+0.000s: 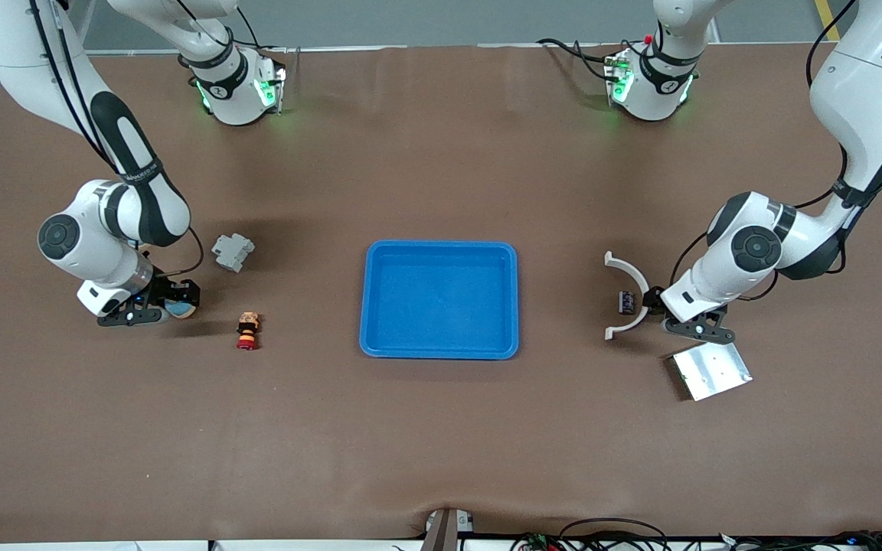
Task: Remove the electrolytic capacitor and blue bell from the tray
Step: 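Lower the capacitor beside the white arc and open the left gripper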
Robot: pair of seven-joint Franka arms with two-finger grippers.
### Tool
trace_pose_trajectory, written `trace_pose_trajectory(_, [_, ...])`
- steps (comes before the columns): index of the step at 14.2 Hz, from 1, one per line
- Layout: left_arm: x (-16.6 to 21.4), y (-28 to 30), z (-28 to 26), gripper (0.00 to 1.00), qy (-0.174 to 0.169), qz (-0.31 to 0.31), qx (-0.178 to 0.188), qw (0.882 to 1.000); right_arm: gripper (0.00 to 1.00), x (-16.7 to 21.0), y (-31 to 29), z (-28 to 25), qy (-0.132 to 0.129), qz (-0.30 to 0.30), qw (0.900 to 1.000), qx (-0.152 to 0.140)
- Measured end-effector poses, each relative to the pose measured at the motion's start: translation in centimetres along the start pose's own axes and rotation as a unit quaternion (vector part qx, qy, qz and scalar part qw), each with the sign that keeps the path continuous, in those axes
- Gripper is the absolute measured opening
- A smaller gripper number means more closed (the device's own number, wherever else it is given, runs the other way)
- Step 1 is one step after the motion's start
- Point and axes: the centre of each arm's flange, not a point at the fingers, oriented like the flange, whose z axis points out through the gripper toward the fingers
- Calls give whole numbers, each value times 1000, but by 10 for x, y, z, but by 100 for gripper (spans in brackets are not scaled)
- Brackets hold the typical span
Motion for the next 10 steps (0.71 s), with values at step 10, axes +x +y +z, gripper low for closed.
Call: trace_pose_trajectory(10, [42,5,-104,100,-32,-27,7,999,67,-1,1,8,3,16,1000,6])
